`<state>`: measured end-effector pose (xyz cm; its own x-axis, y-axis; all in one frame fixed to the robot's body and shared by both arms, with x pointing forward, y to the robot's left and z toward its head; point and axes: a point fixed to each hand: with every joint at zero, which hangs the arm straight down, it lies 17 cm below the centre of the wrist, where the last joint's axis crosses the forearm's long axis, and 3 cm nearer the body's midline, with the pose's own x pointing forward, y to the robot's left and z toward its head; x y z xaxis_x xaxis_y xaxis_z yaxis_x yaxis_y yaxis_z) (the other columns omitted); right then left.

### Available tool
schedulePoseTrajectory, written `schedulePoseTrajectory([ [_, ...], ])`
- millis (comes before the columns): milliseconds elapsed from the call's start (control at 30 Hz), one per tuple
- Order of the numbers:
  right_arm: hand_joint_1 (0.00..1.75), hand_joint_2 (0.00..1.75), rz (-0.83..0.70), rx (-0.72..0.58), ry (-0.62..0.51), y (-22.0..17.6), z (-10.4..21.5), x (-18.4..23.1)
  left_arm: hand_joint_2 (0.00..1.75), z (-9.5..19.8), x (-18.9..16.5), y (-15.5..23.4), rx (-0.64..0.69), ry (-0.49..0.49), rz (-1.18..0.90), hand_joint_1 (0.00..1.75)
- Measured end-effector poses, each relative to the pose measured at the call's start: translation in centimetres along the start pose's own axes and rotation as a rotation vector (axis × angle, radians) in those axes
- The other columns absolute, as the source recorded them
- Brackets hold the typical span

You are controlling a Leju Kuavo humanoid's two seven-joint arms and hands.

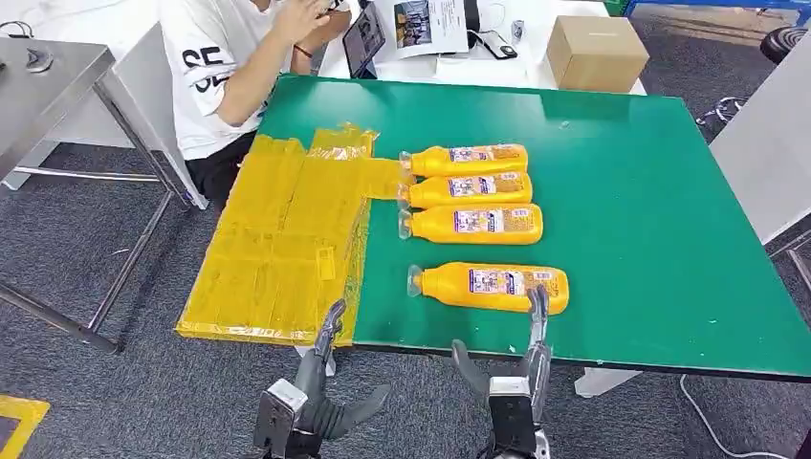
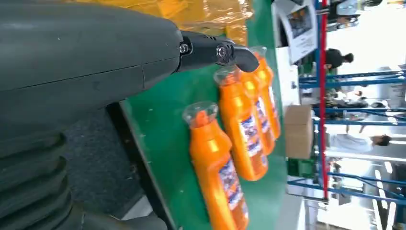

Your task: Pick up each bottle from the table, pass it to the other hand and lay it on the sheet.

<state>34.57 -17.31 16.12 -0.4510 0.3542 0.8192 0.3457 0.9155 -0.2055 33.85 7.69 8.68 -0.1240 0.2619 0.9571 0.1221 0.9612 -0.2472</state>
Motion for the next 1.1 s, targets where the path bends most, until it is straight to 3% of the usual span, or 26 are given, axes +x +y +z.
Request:
schedulePoseTrajectory([
  [133,0.00,1.75,0.049,-0.011,-0.064,-1.2,-3.2,0.5,1.75,-1.7,1.3,0.3,0.006,-0.043,0.002,0.00],
  [333,0.00,1.75,0.089,-0.028,-0.102,-2.2,-4.6,0.7,1.75,-2.4,2.0,0.4,0.007,-0.064,0.010,0.00],
  [567,0.00,1.75,0.136,-0.028,-0.152,-2.4,-8.5,0.7,1.75,-4.9,3.1,-0.5,-0.029,-0.103,0.017,0.00],
  [1100,0.00,1.75,0.163,0.019,-0.126,-1.1,-8.8,-1.0,1.75,-6.2,2.6,-0.5,-0.036,-0.095,-0.001,0.00],
])
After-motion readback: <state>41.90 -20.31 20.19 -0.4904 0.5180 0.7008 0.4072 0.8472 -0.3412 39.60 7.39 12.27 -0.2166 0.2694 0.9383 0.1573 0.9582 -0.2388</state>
